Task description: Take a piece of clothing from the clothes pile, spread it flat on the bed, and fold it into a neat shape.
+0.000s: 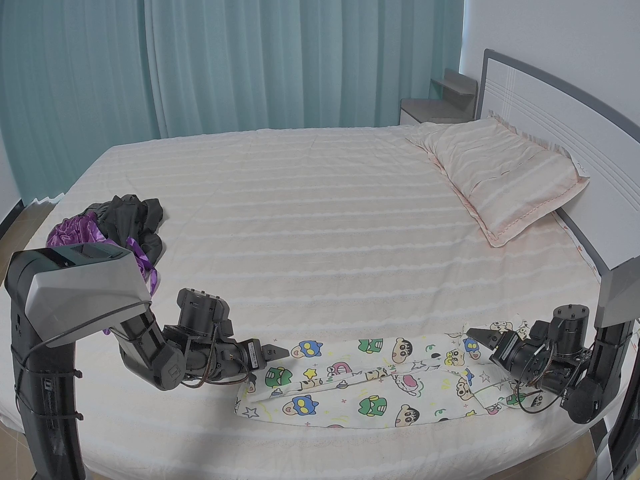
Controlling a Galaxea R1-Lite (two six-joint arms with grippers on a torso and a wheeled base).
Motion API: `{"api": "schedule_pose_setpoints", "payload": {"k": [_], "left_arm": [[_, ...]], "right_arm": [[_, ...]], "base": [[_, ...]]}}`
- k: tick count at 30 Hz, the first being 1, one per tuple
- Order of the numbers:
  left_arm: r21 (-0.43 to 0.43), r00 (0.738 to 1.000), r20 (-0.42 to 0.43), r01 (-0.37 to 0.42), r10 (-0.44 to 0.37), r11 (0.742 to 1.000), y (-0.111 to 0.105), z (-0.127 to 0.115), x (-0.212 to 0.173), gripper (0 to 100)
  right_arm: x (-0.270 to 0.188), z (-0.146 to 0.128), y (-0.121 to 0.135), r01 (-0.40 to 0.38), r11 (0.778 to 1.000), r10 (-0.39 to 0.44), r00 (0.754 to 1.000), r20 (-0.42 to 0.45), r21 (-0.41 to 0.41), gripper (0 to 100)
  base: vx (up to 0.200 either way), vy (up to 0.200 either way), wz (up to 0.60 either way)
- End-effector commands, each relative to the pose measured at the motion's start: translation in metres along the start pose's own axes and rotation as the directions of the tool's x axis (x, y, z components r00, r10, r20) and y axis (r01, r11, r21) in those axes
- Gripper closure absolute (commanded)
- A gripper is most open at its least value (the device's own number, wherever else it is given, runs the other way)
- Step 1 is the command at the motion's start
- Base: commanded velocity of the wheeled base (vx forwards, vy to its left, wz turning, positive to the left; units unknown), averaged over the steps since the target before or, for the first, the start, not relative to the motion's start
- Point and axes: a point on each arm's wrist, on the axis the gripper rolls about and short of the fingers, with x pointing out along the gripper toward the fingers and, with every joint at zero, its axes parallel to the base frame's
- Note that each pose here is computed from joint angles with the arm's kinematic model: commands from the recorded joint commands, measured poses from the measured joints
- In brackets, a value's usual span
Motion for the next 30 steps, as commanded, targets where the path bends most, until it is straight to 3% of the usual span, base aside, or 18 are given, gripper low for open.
{"api": "schedule_pose_setpoints", "payload": {"k": [1,3,4,21,30], "left_arm": [[0.0,1.0,-0.003,-0.001,0.001,1.0,0.0,-0.001,0.001,0],[0.001,1.0,-0.001,-0.001,0.001,1.0,0.0,0.0,0.001,0],[0.002,1.0,0.002,-0.001,0.001,1.0,-0.001,0.0,0.001,100],[0.004,0.999,0.047,-0.01,0.01,1.0,-0.003,0.012,0.002,100],[-0.012,0.999,0.008,-0.032,0.032,0.999,-0.006,0.017,0.003,100]], "right_arm": [[0.0,0.001,0.001,-0.01,1.0,0.01,1.0,0.01,-0.002,0],[0.0,0.001,0.001,-0.011,1.0,0.011,1.0,0.008,-0.002,0],[0.0,0.001,0.001,-0.011,1.0,0.011,1.0,0.008,-0.002,0],[0.0,0.0,0.001,-0.009,1.0,0.009,1.0,0.006,-0.002,0],[0.0,0.0,0.001,-0.009,1.0,0.009,1.0,0.006,-0.002,0]], "base": [[0.0,0.0,0.0],[0.0,0.0,0.0],[0.0,0.0,0.0],[0.0,0.0,0.0],[0.0,0.0,0.0]]}}
